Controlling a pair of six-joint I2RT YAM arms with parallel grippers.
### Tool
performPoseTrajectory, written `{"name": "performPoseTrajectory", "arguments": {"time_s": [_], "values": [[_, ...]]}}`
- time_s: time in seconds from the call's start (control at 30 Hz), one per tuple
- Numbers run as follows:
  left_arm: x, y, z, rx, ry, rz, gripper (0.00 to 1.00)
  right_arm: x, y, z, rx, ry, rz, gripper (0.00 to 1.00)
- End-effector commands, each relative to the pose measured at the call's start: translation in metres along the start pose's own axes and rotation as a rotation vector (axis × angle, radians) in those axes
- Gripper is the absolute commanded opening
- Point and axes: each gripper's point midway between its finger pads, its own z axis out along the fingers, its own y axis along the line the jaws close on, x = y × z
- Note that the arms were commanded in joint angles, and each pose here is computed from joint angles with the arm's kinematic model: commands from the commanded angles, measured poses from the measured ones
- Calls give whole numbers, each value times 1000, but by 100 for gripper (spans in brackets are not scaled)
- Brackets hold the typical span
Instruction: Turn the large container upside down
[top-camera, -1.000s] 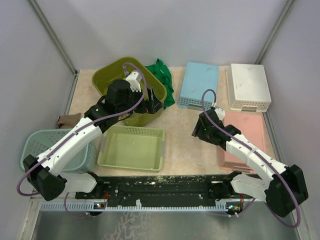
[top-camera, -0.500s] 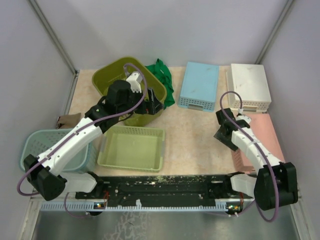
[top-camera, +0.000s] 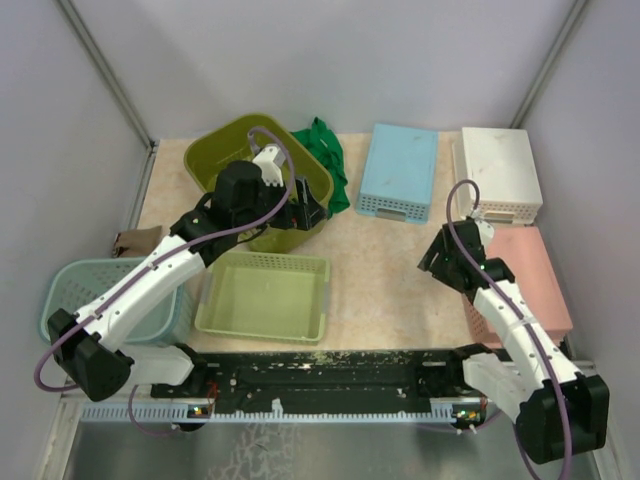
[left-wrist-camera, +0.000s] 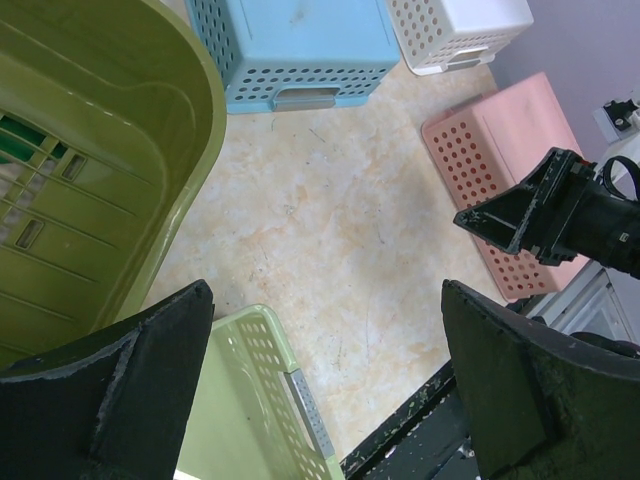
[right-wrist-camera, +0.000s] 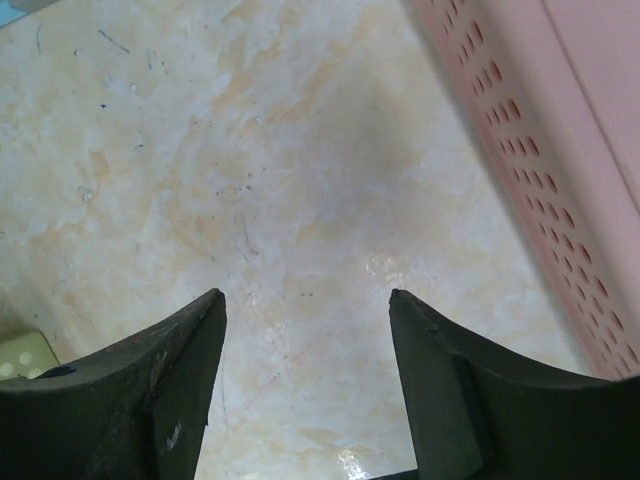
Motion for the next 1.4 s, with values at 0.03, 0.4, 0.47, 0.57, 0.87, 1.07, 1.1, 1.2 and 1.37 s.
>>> {"name": "performPoseTrajectory", "arguments": {"time_s": [0.03, 0.4, 0.47, 0.57, 0.87, 1.07, 1.1, 1.2, 1.37], "values": [[-2, -4, 1, 27, -12, 7, 99, -14, -9, 5, 59, -61, -41, 68], [0, 4, -2, -14, -10, 11, 99, -34, -44, 18, 281, -81, 53, 72], [1, 7, 0, -30, -7, 14, 99, -34, -17, 18, 131, -52, 22, 70], [0, 14, 3, -66, -1, 8, 99, -30, 31, 9, -150, -25, -33, 67], [-16, 73, -5, -308, -13, -63, 99, -25, 76, -17, -388, -83, -99, 70], [-41, 145, -45, -571, -68, -162, 99, -17, 73, -10, -367, -45, -113, 70], [-42, 155, -50, -597, -70, -172, 99, -17, 74, -10, -370, -46, -112, 70], [-42, 190, -66, -707, -67, -200, 99, -18, 76, -10, -378, -48, -114, 70], [-28, 244, -73, -844, -52, -294, 99, -19, 80, -7, -386, -39, -122, 70]]}}
